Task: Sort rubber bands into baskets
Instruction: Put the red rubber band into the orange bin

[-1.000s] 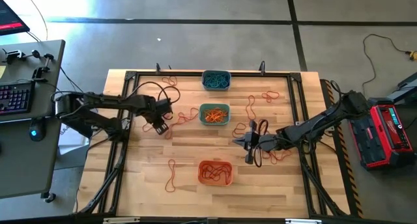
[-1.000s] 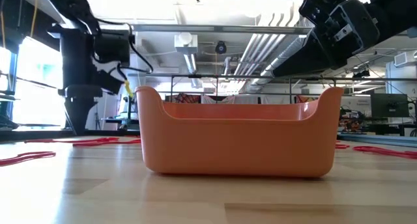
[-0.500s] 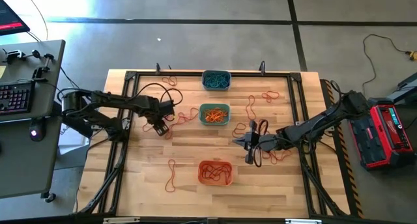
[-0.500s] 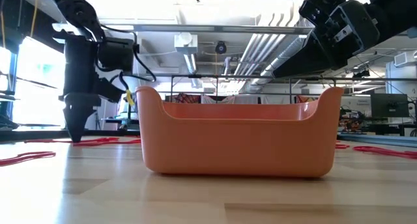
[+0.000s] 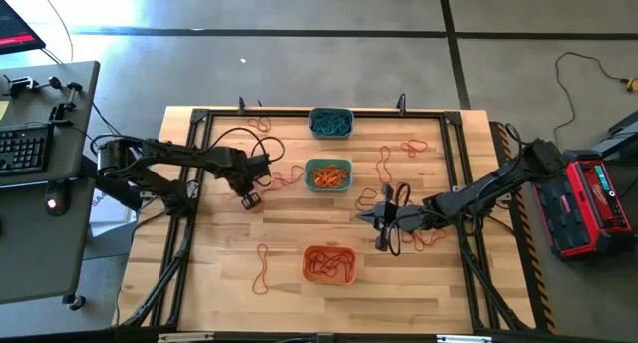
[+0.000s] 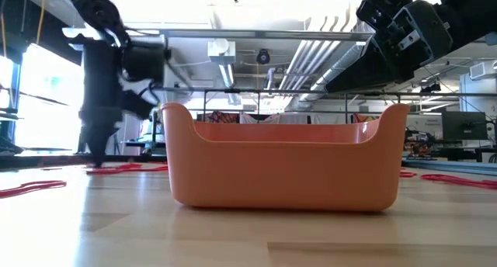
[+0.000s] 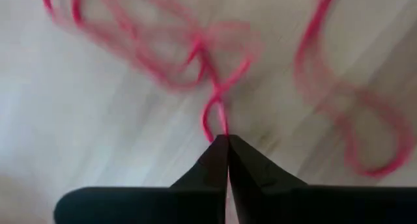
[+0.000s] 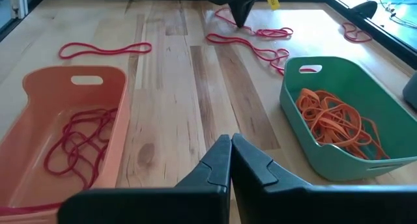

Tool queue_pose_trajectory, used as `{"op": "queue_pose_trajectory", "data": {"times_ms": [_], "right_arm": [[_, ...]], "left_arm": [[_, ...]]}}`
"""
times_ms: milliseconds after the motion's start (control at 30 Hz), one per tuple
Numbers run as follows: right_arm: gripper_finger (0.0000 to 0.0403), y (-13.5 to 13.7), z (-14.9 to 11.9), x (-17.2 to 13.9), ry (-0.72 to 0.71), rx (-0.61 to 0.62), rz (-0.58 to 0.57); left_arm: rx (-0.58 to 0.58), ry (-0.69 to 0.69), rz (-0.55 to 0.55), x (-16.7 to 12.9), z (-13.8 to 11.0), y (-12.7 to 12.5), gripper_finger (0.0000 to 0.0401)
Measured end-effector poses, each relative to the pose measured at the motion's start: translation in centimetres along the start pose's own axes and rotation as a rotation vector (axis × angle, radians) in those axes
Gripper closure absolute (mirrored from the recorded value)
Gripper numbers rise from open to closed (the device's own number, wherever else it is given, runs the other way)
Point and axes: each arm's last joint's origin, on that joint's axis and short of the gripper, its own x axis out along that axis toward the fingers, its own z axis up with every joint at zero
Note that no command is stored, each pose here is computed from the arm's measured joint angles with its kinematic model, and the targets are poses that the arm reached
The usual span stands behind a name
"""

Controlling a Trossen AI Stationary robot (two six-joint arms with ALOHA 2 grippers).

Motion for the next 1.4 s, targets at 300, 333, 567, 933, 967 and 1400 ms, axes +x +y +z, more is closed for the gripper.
{"op": "queue_pose_trajectory", "data": {"times_ms": [300, 333, 567, 933, 967, 1400], "right_arm": [[0.0403, 0.0, 0.0, 0.0, 0.001, 0.004, 0.0], [0.0403, 0.0, 0.0, 0.0, 0.001, 0.004, 0.0], [0.0403, 0.0, 0.0, 0.0, 0.002, 0.004, 0.0], [0.0403, 0.0, 0.0, 0.0, 0.002, 0.001, 0.0], [0.0403, 0.0, 0.0, 0.0, 0.002, 0.001, 0.0], [0.0403, 0.0, 0.0, 0.0, -0.001, 0.002, 0.0]], "left_arm": [[0.11, -0.096, -0.018, -3.0, 1.6, -2.5, 0.0401], [0.124, -0.104, -0.022, -3.4, 1.7, -2.9, 0.0401], [0.211, -0.208, -0.073, -6.2, 2.4, -5.8, 0.0401], [0.254, -0.362, -0.18, -11.2, 2.7, -9.9, 0.0401], [0.259, -0.378, -0.19, -11.7, 2.7, -10.2, 0.0401], [0.362, -0.553, -0.365, -14.6, 3.2, -16.5, 0.0401]]}}
